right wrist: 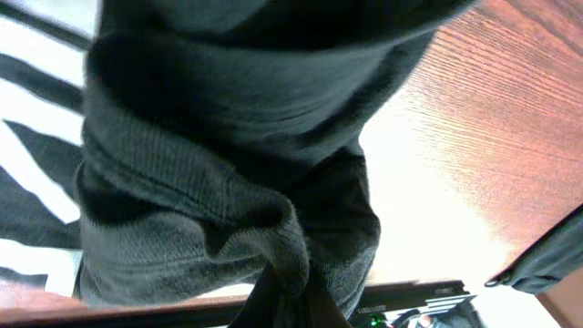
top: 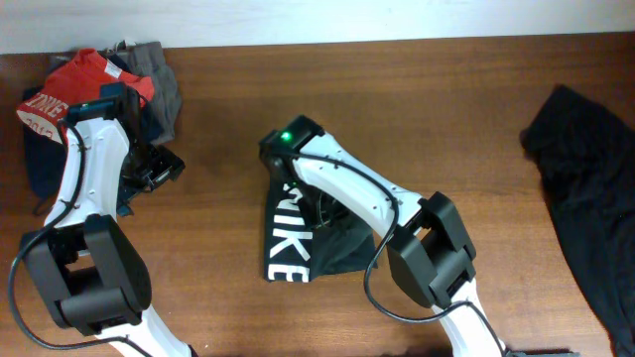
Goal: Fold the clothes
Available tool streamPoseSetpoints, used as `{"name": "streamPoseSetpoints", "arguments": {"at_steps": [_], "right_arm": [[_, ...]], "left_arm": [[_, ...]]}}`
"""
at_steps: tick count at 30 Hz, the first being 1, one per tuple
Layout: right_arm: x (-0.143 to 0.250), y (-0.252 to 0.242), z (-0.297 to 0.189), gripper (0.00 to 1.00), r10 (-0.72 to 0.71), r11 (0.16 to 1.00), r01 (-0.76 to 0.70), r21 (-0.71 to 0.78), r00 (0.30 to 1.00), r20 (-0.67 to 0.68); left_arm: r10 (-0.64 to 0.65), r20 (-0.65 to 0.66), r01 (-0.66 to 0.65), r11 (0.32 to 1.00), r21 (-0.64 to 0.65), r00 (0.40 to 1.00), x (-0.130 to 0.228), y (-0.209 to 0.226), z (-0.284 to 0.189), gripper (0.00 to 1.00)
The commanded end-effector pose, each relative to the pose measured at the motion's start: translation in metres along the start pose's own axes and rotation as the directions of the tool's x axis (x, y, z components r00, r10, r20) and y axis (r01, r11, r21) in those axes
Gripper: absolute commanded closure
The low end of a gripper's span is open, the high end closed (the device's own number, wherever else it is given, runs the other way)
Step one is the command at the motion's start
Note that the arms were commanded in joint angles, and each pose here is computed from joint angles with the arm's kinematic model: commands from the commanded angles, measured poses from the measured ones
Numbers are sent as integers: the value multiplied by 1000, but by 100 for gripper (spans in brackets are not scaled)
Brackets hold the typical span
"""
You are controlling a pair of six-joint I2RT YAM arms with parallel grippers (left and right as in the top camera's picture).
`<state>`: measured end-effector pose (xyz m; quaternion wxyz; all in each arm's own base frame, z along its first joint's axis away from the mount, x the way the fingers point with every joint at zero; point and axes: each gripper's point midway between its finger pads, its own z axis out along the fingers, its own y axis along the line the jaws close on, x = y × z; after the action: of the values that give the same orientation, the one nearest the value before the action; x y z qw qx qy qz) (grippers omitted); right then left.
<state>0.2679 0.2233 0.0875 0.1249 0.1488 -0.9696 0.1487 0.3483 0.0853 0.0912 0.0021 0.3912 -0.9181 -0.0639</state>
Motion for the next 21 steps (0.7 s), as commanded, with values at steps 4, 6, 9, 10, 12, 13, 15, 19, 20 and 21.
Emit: {"name": "streamPoseSetpoints", "arguments": {"at_steps": [4,6,9,10,12,13,15,19,20,21], "right_arm": [[3,0,-15,96,28,999,-27,-28,999,37],[4,2,-15,96,27,999,-26,-39,999,31],[6,0,-12,96,28,999,-27,-34,999,19],[5,-2,-11,96,33,999,-33,-34,999,14],[2,-11,-9,96,44,998,-44,-35,999,9],[1,-15,-9,96,56,998,-56,-38,998,7],[-4,-27,-8,96,92,994,-92,-53,996,-4],[-12,-52,-3,91,165,983,-167,-79,986,-30],[-12,-55,-3,87,175,980,-177,-85,984,-35],[-12,-55,-2,79,168,979,-172,-113,985,-49]], "left_arm": [[-10,19,10,1000,-1,1000,0,2,-6,1],[-10,18,10,1000,-1,1000,0,2,-6,1],[-10,19,10,1000,-1,1000,0,2,-6,1],[-10,19,10,1000,-1,1000,0,2,-6,1],[-10,19,10,1000,-1,1000,0,2,-6,1],[-10,19,10,1000,-1,1000,0,2,-6,1],[-10,19,10,1000,-1,1000,0,2,-6,1],[-10,19,10,1000,0,1000,0,2,-6,1],[-10,19,10,1000,0,1000,0,2,-6,1],[-10,19,10,1000,0,1000,0,2,-6,1]]}}
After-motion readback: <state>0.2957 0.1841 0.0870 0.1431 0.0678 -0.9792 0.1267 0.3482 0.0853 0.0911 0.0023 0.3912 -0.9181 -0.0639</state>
